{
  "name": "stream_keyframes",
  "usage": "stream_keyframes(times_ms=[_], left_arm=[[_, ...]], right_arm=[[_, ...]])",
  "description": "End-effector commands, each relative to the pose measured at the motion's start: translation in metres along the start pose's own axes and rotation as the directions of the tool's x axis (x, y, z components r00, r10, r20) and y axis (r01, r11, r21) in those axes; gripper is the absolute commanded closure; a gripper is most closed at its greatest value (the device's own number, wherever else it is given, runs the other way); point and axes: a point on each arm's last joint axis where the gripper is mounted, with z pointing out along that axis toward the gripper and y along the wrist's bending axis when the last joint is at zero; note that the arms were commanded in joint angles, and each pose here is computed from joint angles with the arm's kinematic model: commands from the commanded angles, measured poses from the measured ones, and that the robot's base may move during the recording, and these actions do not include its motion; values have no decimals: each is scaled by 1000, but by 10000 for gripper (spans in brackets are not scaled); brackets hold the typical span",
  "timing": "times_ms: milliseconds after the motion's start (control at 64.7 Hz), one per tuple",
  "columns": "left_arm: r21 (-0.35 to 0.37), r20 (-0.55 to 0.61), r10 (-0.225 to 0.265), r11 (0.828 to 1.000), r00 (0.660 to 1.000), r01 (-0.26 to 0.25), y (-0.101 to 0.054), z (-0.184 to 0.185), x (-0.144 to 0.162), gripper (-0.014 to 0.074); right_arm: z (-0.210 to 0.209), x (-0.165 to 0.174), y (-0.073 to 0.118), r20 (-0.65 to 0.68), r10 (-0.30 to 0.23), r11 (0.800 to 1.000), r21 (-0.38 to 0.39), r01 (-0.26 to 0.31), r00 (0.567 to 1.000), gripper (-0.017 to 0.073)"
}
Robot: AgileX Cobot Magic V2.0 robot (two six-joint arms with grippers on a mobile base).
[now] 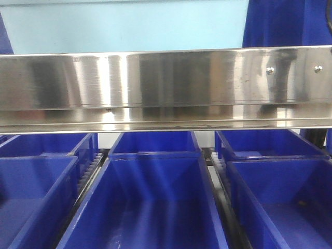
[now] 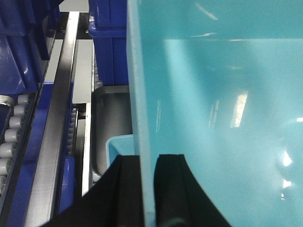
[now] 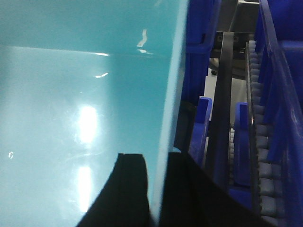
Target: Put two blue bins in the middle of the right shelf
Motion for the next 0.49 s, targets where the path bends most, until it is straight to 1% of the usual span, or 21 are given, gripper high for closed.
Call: stream_keyframes(times_ms=[0, 479], left_arm=[[6, 68, 5, 1000, 998, -6, 0, -10, -8, 704], [6, 68, 5, 1000, 998, -6, 0, -10, -8, 704]], right_arm=[[-11, -9, -1, 72, -21, 1000, 2, 20, 997, 712], [-11, -9, -1, 72, -21, 1000, 2, 20, 997, 712]])
